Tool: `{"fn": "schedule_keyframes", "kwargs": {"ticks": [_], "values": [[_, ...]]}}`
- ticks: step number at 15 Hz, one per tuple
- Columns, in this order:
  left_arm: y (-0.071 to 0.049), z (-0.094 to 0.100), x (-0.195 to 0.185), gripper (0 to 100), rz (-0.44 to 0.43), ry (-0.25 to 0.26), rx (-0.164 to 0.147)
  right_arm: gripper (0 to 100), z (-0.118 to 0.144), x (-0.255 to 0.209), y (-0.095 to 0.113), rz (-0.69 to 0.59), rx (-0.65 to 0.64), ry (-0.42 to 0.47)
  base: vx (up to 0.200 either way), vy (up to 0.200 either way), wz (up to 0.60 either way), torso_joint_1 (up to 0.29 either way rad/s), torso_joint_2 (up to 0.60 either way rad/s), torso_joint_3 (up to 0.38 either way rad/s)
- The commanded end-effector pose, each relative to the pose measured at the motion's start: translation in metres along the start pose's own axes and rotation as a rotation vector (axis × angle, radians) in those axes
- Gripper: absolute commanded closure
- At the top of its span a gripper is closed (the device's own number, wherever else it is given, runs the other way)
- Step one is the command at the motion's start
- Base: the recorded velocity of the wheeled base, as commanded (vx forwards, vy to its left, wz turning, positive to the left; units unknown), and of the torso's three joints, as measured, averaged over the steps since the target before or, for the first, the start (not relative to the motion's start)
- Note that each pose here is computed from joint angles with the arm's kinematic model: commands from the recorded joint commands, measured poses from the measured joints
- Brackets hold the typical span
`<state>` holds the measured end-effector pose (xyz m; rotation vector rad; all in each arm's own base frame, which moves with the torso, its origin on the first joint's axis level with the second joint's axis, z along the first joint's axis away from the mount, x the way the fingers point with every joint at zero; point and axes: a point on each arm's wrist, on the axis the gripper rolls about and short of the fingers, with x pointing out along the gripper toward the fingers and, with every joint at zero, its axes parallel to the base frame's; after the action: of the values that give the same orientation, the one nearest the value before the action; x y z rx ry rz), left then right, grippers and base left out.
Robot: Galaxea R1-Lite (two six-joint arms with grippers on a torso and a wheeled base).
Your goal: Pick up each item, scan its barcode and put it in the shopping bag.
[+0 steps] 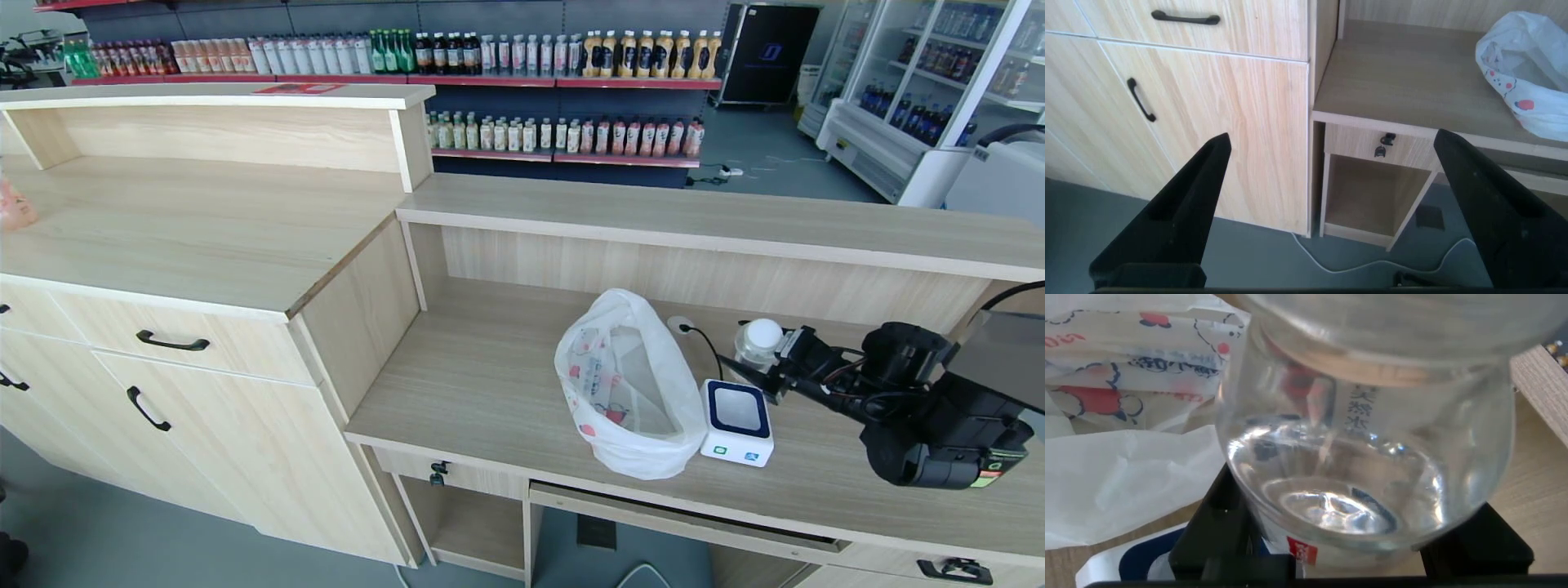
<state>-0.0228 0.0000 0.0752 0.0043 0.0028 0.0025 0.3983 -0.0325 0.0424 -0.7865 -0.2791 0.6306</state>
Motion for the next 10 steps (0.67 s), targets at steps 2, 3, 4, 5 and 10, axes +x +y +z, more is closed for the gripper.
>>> {"fn": "schedule_keyframes", "kwargs": {"ticks": [2,3,4,5,10], "values": [[0.0000,0.0000,0.0001,0,0.001,0.002,0.000,100,-0.0047,0.0054,0.0036,0.007,0.002,-0.005,0.000,0.000,0.00,0.000,0.00,0.000],[0.0000,0.0000,0.0001,0,-0.001,0.002,0.000,100,-0.0063,0.0063,0.0067,0.014,0.008,-0.003,0.000,0.000,0.00,0.000,0.00,0.000],[0.0000,0.0000,0.0001,0,-0.001,0.002,0.000,100,-0.0065,0.0072,0.0082,0.017,0.011,-0.004,0.000,0.000,0.00,0.000,0.00,0.000],[0.0000,0.0000,0.0001,0,0.001,0.002,0.000,100,-0.0075,0.0077,0.0098,0.021,0.014,-0.003,0.000,0.000,0.00,0.000,0.00,0.000],[0.0000,0.0000,0.0001,0,-0.001,0.002,0.000,100,-0.0096,0.0111,0.0084,0.001,0.031,-0.024,0.000,0.000,0.00,0.000,0.00,0.000]]}}
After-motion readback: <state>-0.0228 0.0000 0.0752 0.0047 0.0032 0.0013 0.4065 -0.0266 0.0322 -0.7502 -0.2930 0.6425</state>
